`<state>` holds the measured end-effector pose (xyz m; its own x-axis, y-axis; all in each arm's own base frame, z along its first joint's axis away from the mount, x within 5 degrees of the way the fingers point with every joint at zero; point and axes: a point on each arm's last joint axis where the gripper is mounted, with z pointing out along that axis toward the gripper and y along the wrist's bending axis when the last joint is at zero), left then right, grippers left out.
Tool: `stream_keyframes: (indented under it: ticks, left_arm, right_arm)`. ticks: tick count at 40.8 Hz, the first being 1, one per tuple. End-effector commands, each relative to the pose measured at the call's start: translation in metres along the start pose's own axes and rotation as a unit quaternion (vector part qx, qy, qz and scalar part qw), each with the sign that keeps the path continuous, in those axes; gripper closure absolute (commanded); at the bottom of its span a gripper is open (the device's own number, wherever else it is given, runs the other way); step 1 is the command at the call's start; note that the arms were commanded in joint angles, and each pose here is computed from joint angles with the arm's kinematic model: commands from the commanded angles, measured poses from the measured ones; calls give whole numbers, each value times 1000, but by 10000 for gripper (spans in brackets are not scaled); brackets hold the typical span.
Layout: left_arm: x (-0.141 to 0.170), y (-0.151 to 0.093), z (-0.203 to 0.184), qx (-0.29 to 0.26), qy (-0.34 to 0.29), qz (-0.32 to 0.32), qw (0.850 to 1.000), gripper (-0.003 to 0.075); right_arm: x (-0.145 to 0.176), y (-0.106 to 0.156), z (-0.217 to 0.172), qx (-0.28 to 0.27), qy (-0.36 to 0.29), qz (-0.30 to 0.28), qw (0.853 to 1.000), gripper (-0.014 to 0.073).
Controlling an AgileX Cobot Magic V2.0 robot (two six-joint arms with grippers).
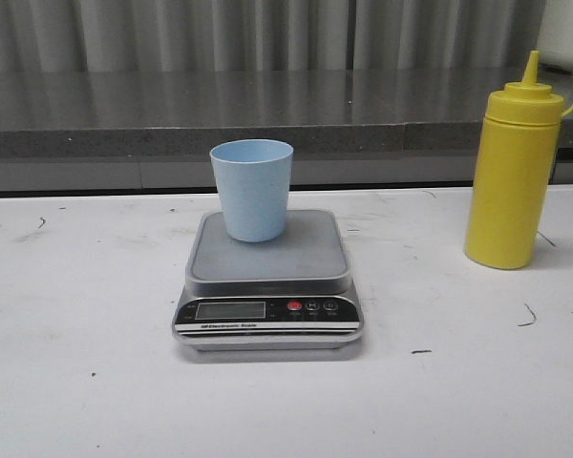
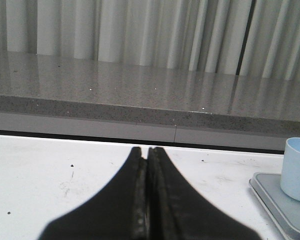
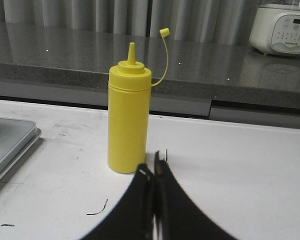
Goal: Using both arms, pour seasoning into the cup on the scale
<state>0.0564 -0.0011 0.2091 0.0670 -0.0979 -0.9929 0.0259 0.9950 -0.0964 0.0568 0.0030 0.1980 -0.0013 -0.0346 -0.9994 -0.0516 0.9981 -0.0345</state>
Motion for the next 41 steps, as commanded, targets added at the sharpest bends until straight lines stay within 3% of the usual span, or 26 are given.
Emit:
stream_keyframes:
  ticks: [1, 8, 41]
  left_arm:
    - [-4, 0, -2, 2, -43, -6, 999, 740]
    - [-4, 0, -2, 2, -43, -6, 999, 740]
    - [-4, 0, -2, 2, -43, -6, 999, 740]
  right_arm:
    - [-10, -1, -2, 7, -56, -3, 998, 664]
    - [-14, -1, -3, 6, -77, 30, 997, 664]
    - [-14, -1, -3, 6, -76, 30, 997, 664]
